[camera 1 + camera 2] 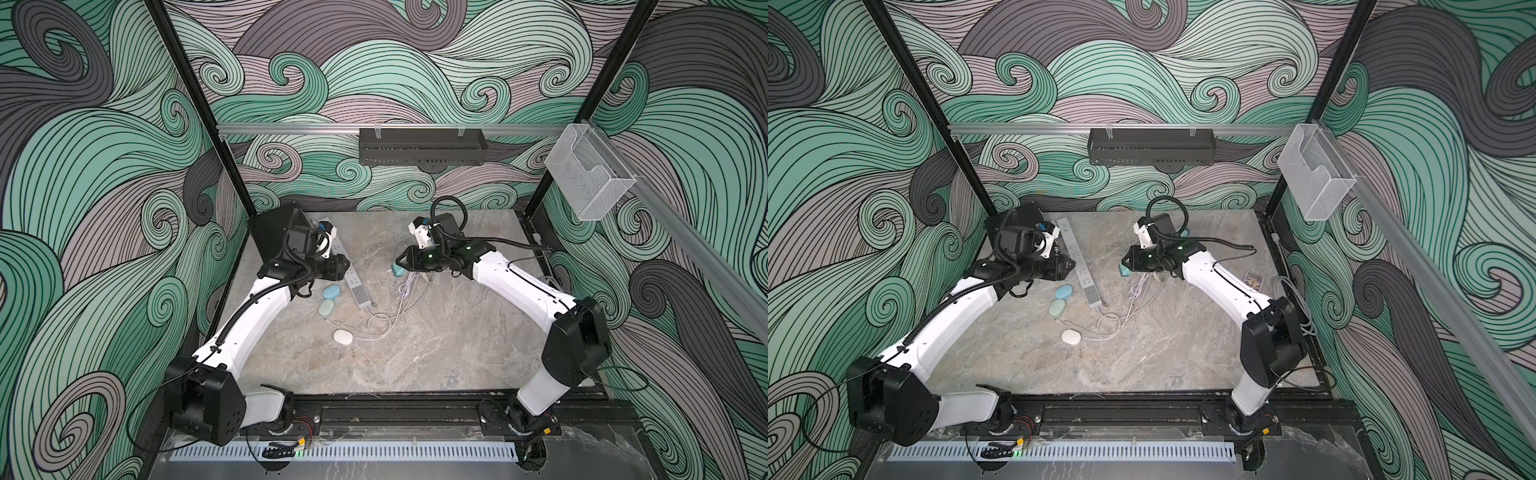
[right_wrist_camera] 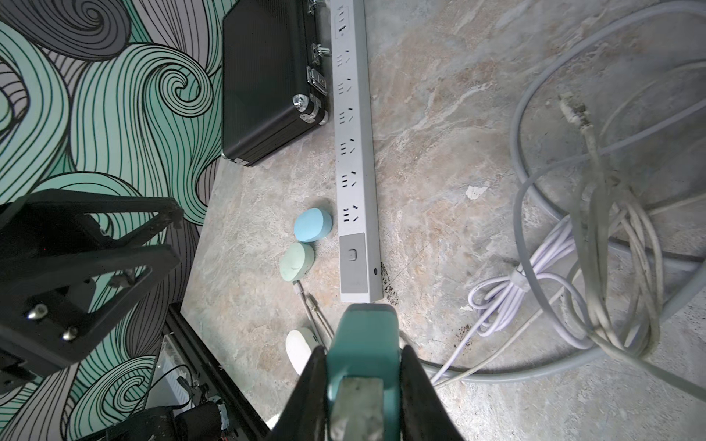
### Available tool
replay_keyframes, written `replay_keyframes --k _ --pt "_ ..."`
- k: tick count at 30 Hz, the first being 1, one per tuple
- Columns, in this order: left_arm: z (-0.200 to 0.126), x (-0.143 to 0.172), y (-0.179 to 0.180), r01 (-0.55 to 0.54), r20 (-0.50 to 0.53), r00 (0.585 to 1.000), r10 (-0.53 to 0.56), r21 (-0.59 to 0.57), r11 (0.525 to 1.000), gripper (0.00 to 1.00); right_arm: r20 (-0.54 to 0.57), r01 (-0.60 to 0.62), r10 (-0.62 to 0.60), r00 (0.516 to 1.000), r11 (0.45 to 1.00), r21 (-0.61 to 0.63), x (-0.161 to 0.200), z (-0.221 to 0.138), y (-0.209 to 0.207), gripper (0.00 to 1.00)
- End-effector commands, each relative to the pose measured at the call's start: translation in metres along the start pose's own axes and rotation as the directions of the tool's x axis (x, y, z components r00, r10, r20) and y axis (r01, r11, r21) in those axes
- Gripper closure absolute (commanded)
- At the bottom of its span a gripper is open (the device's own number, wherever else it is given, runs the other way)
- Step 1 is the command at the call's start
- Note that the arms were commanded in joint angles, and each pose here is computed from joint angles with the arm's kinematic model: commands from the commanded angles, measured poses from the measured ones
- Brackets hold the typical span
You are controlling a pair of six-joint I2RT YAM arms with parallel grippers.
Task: Charge the bluetooth headset
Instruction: Move the socket to the center of the board.
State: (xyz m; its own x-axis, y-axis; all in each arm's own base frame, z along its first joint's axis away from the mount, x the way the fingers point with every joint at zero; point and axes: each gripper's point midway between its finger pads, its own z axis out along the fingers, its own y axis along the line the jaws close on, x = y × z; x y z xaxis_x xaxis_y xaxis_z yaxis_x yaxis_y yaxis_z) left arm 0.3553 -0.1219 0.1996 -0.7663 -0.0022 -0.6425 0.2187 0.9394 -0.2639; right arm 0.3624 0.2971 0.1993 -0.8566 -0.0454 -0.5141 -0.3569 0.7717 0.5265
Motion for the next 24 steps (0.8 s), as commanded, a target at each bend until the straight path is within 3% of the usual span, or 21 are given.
replay_keyframes --k 1,6,10,13,16,24 --pt "0.012 0.015 0.017 0.212 -0.124 0.967 -0.225 -0.110 0.971 0.39 0.030 0.007 -0.008 1.000 1.000 0.028 -0.006 -0.002 -0.006 0.87" --pt "0.043 0.020 0.027 0.319 -0.299 0.877 -0.376 -0.224 0.921 0.39 0.025 -0.005 0.004 1.000 0.999 0.040 0.001 -0.003 -0.010 0.87" --pt "0.077 0.020 0.036 0.344 -0.351 0.830 -0.433 -0.290 0.893 0.39 0.020 -0.009 0.008 1.000 0.999 0.047 0.005 -0.004 -0.014 0.87" --pt "0.094 0.020 0.051 0.331 -0.348 0.817 -0.460 -0.371 0.868 0.31 0.019 -0.017 0.017 1.000 0.999 0.043 0.007 -0.005 -0.017 0.87" --pt "0.108 0.020 0.059 0.323 -0.348 0.810 -0.472 -0.407 0.854 0.29 0.023 -0.025 0.024 0.999 0.999 0.038 0.006 -0.007 -0.020 0.87" --pt "0.147 0.010 0.058 0.373 -0.331 0.802 -0.497 -0.373 0.850 0.28 0.023 -0.049 0.049 0.999 0.999 0.022 0.005 -0.007 -0.029 0.87"
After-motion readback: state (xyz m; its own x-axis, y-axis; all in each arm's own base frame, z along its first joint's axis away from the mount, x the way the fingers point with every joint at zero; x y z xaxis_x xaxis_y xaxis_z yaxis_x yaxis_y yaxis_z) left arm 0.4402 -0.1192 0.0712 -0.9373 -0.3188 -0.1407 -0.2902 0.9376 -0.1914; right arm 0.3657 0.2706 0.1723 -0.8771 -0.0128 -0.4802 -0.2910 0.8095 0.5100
